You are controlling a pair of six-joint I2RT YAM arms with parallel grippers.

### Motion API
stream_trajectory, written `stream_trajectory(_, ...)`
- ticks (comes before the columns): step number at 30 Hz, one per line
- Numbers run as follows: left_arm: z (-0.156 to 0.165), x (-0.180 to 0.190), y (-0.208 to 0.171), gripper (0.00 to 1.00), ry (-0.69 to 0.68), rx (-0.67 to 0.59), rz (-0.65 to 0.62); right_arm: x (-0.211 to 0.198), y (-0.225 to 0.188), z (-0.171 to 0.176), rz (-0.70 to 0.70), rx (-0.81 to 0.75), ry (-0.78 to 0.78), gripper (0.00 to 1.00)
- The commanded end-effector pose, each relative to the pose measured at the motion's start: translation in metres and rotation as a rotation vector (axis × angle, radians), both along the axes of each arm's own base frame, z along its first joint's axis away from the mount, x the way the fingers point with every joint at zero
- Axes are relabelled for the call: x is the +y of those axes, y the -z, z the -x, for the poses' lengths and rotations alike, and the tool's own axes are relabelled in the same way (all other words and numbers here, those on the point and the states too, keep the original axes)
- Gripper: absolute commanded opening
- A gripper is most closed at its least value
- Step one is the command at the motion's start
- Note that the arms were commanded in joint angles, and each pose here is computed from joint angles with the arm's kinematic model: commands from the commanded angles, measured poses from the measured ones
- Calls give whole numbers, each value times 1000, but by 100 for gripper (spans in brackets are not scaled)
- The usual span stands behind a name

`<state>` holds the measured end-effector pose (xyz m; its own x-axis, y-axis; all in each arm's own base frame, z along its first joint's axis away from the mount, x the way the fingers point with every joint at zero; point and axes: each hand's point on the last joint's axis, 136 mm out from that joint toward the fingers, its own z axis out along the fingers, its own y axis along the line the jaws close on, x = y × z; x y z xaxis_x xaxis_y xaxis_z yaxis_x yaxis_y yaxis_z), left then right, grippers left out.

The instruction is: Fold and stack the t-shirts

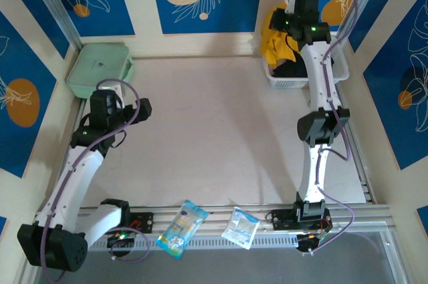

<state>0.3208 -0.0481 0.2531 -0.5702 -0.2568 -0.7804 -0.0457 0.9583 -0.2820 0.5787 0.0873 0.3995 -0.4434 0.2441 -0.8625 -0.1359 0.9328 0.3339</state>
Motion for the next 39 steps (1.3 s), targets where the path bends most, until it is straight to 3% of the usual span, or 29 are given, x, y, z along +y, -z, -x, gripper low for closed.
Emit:
stream_trajectory(1, 12, -1, -36, 100, 22, -55, -6, 37, -100, 61, -13, -213, -141, 0)
stream_trajectory(6, 24, 7, -61, 100, -9, -82, -27, 89, -141, 127, -89, -250, -333, 0)
stream_trajectory(11, 36, 18, -75, 100, -50, -60, -61, 148, -123, 169, -115, -160, -482, 0)
stream_trajectory(14, 47, 24, -77, 100, -68, -32, -84, 187, -80, 188, -86, -51, -539, 0)
stream_trajectory(18, 62, 28, -76, 100, -67, 7, -106, 227, 18, 207, -42, 123, -551, 0)
stream_trajectory(21, 72, 29, -68, 100, -60, 43, -112, 230, 108, 218, -38, 291, -489, 0)
stream_trajectory(24, 79, 23, -56, 100, -30, 94, -95, 204, 202, 227, -24, 487, -347, 0)
stream_trajectory(25, 81, 20, -50, 99, -14, 115, -86, 193, 225, 230, -13, 539, -299, 4)
stream_trajectory(26, 82, 17, -44, 99, 1, 135, -75, 183, 243, 233, -6, 582, -256, 14)
stream_trajectory(28, 85, 9, -29, 99, 29, 177, -43, 159, 273, 239, 4, 659, -178, 48)
stream_trajectory(30, 89, 2, -13, 99, 53, 219, -4, 145, 284, 244, 32, 688, -137, 63)
stream_trajectory(35, 100, -15, 32, 100, 85, 324, 92, 140, 275, 265, 218, 623, -183, 74)
stream_trajectory(38, 106, -17, 58, 100, 71, 374, 124, 144, 262, 287, 407, 552, -240, 79)
stream_trajectory(39, 108, -17, 66, 100, 64, 385, 130, 143, 257, 293, 481, 526, -243, 86)
